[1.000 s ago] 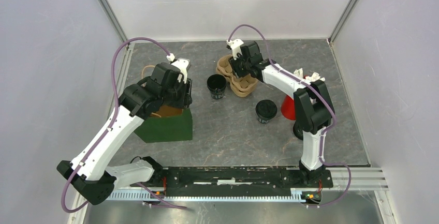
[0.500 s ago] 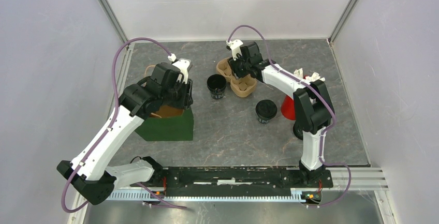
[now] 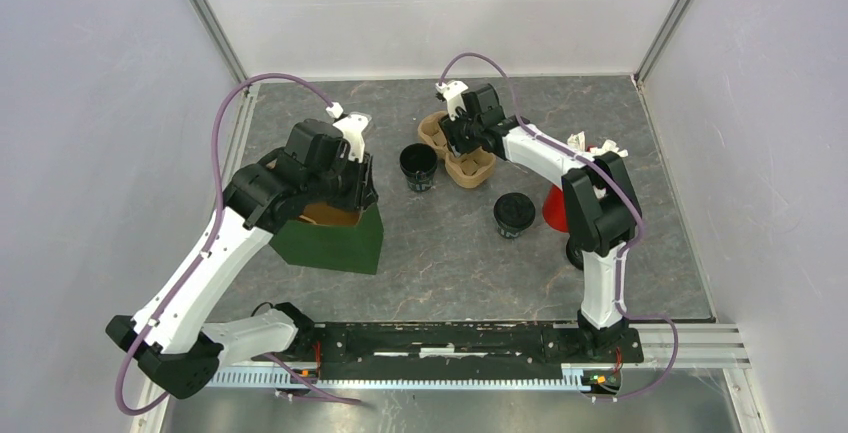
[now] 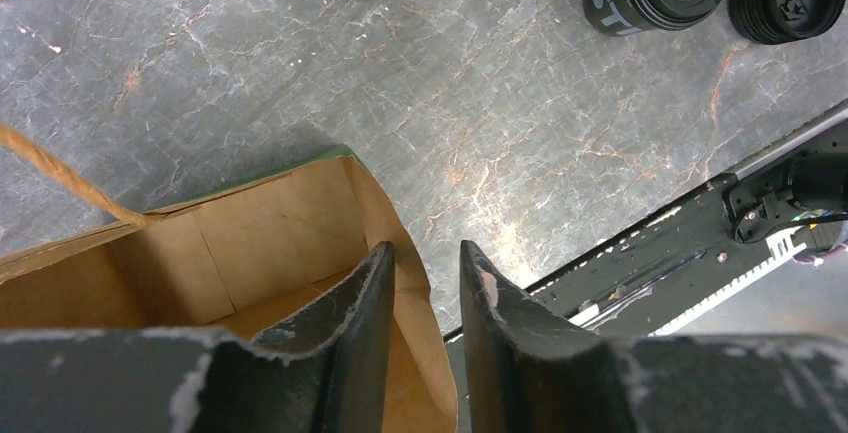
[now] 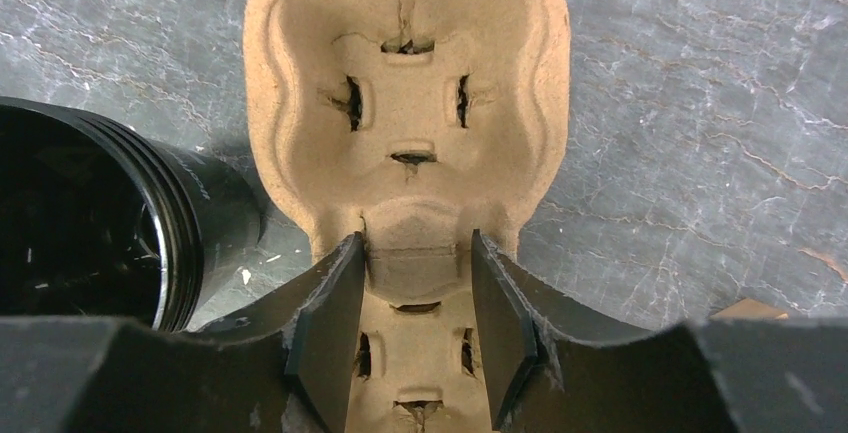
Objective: Pack the takeout coffee
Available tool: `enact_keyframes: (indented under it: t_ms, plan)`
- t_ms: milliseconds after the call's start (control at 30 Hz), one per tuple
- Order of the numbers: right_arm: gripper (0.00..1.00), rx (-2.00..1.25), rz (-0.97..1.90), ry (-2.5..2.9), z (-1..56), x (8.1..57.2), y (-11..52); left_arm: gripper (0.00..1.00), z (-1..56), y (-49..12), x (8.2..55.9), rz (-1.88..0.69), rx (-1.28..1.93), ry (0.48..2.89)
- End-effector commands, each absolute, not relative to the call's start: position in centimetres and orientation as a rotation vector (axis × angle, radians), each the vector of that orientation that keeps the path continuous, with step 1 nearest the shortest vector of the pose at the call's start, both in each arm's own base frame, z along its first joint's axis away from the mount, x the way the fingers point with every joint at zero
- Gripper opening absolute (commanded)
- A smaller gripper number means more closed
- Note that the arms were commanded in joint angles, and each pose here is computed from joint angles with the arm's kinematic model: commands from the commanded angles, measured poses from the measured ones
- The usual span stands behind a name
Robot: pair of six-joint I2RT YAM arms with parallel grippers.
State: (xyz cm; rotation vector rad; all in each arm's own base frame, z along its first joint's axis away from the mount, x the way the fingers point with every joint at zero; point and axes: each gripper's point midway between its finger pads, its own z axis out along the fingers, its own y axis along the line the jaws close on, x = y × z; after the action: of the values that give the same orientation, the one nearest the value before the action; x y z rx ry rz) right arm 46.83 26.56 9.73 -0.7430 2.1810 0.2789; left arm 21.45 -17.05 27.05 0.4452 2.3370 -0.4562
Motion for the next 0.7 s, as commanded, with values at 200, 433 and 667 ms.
enact_keyframes:
  t_ms: [200, 433, 667]
  plan:
    - [0.43, -0.731, 0.3, 2.146, 10.7, 47.8, 27.3, 0.55, 29.9, -17.4, 21.9, -0.493, 0.474, 2.223]
    - [0.49, -0.726, 0.335, 2.103, 12.7, 48.2, 28.0, 0.61, 30.8, -17.1, 22.1, -0.48, 0.468, 2.196]
    - [0.4, -0.714, 0.341, 2.123, 12.1, 48.4, 28.1, 0.61, 30.8, -17.2, 22.1, -0.479, 0.482, 2.196]
